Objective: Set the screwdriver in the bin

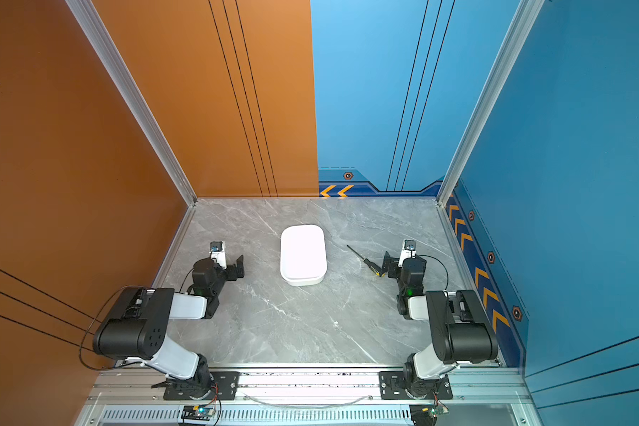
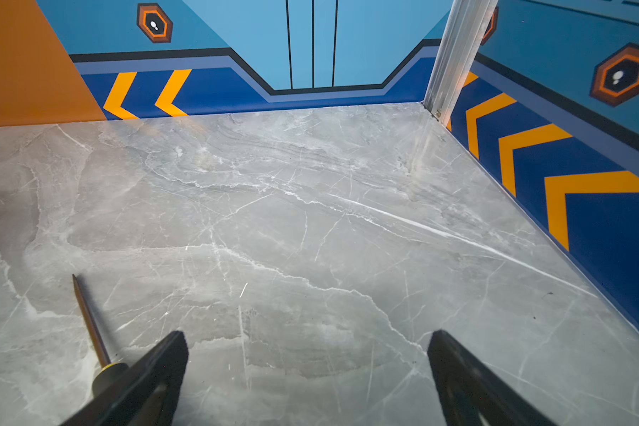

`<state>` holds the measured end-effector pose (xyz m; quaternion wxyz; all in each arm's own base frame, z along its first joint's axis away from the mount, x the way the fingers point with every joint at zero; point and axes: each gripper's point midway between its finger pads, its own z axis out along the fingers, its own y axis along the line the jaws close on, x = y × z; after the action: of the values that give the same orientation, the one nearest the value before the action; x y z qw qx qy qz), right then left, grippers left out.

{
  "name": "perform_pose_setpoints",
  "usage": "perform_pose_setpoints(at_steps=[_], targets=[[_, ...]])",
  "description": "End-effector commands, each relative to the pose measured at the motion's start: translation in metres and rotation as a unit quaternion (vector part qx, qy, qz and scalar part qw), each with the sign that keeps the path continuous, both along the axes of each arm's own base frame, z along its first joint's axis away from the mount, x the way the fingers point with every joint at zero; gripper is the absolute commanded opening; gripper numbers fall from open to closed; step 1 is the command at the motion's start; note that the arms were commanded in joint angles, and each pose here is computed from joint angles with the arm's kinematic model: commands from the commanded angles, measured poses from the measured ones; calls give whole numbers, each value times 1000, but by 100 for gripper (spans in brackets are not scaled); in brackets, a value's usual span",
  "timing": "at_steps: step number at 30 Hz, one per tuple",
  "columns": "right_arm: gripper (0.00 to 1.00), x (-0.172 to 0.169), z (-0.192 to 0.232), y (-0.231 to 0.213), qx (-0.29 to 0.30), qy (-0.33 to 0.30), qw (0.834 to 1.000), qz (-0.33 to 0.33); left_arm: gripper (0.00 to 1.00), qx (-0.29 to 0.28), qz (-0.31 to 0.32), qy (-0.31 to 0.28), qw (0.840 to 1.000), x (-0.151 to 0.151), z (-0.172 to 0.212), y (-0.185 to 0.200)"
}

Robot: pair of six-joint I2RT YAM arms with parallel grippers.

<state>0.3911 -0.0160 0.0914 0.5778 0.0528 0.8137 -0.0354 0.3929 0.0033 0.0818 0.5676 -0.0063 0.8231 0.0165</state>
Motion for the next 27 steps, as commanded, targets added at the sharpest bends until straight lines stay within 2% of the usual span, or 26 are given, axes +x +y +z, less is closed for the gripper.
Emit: perform_pose_setpoints(at_steps=[1,5,9,16,19,22,24,27], targets=[[100,4,1,2,8,2,1000,6,98,4,-3,-7,1000,4,7,1],[100,4,1,3,8,2,1000,7,98,3,-6,-8,1000,4,7,0],[100,4,1,5,12,2,1000,15,98,2,-46,-11,999,3,12,-13],[100,8,12,18,8,22,998,53,98,-4,-46,3,999,1,53,-14],[97,16,18,28,14,79,993,92,98,-39,-58,25,997,1,70,-22],[96,20,22,42,8,149,979,141,98,-92,-75,69,991,4,78,-35],[100,20,24,49,26,186,969,159,98,-129,-98,106,981,5,79,-49],[97,16,20,64,54,258,944,196,98,-165,-139,147,965,6,79,-77]])
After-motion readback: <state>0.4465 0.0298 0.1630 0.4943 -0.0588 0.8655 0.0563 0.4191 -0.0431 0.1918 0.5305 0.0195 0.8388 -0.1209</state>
